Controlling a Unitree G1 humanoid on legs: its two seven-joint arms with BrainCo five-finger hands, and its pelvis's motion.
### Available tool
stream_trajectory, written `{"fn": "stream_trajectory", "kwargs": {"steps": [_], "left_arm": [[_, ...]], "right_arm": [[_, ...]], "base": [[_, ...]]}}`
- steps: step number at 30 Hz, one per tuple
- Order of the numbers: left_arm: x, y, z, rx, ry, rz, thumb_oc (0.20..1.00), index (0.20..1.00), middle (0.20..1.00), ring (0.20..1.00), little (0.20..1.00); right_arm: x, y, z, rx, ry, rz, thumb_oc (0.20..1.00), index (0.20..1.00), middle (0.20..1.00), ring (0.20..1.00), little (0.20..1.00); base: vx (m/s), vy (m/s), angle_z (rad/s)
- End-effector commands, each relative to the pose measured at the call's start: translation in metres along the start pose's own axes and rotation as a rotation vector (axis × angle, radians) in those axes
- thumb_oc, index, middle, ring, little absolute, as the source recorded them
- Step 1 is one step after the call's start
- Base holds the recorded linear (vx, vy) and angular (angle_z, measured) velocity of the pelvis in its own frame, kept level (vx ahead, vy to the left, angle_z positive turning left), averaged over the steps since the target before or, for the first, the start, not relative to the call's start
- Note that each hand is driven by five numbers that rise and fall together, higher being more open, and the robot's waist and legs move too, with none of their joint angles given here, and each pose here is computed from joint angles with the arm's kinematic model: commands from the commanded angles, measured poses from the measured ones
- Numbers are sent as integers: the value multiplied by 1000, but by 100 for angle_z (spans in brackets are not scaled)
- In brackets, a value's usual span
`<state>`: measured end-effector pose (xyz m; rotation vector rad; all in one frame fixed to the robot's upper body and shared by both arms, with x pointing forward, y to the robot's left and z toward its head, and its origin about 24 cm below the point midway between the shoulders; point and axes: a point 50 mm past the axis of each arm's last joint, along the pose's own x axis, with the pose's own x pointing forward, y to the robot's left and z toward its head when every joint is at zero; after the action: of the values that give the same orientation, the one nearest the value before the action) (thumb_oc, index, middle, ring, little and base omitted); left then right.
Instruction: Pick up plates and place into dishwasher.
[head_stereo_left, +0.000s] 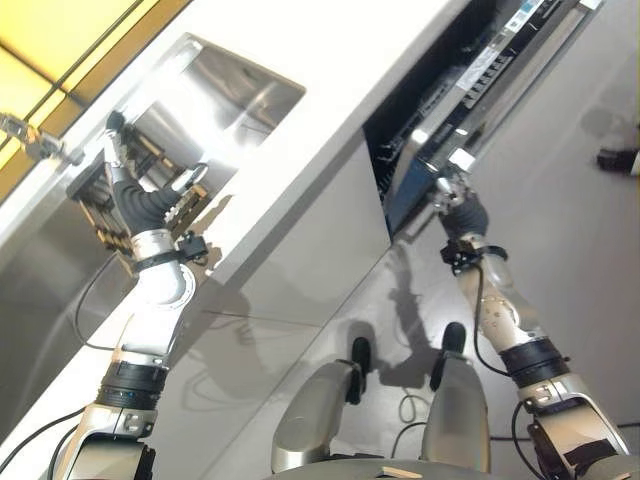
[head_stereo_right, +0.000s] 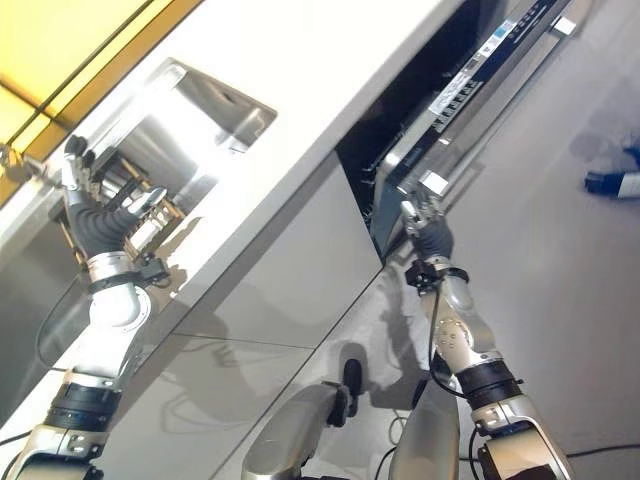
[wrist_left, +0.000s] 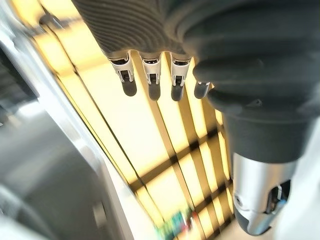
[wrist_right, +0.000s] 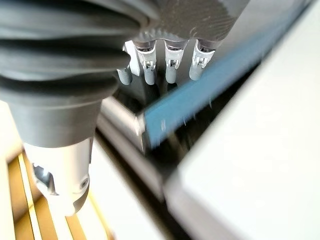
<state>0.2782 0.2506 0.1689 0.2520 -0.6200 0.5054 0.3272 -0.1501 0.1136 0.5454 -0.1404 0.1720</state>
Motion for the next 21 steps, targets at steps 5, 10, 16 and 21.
{"fn": "stream_trajectory", "kwargs": {"steps": [5, 10, 16, 21], "left_arm": [[5, 17, 17, 60, -108, -150, 1000, 1000, 1000, 1000, 1000], [0, 19, 14, 82, -88, -188, 1000, 1000, 1000, 1000, 1000], [-1, 20, 11, 89, -71, -218, 1000, 1000, 1000, 1000, 1000], [-9, 22, 4, 84, -34, -225, 1000, 1000, 1000, 1000, 1000]], "right_arm": [[5, 59, 3, 137, -167, 208, 1000, 1000, 1000, 1000, 1000], [-9, 52, -9, 178, -150, 173, 1000, 1000, 1000, 1000, 1000], [-20, 36, -17, 212, -123, 111, 1000, 1000, 1000, 1000, 1000], [-42, 16, -31, 269, -92, 4, 1000, 1000, 1000, 1000, 1000]], "base": [[159, -143, 38], [52, -106, 2], [-31, -91, -2], [-54, -30, -9]]}}
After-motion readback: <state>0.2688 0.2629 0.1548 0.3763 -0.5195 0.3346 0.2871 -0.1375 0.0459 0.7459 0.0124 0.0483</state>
